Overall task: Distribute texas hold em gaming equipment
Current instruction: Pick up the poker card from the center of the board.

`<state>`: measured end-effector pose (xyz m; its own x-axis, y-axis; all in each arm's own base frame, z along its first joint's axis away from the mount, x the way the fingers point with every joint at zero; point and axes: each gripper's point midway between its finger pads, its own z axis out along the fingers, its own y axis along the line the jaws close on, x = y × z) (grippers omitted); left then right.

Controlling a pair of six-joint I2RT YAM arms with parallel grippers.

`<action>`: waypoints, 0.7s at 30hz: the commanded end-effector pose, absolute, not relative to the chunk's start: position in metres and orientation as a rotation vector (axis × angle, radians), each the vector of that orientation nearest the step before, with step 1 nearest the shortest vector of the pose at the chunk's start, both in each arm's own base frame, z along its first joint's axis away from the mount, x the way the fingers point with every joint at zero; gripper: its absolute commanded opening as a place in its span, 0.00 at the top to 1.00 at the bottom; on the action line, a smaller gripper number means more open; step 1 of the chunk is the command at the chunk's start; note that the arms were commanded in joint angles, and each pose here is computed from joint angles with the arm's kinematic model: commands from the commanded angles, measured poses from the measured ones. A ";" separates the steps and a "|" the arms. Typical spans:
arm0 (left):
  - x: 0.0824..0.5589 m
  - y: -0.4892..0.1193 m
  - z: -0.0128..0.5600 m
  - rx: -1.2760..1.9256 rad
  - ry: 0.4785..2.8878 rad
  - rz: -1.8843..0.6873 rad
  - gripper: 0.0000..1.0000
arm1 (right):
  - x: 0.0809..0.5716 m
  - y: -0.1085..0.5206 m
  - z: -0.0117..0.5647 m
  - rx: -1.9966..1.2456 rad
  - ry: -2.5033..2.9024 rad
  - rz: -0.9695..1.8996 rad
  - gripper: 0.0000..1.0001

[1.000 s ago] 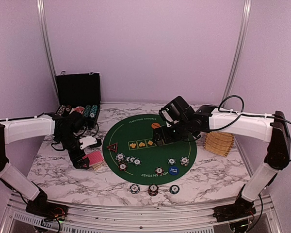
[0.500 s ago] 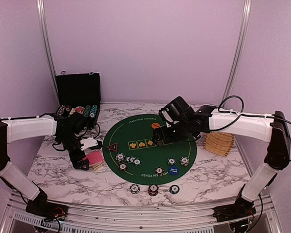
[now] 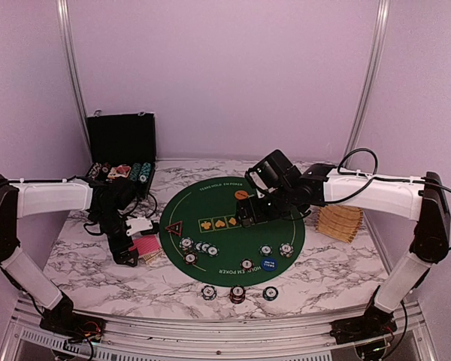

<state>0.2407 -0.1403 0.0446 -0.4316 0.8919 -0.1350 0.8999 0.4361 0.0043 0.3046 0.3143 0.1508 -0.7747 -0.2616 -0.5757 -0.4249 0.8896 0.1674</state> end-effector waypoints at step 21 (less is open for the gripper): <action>0.257 -0.140 0.032 1.594 2.549 -0.024 0.01 | 0.299 0.317 0.169 -0.490 2.459 0.423 0.01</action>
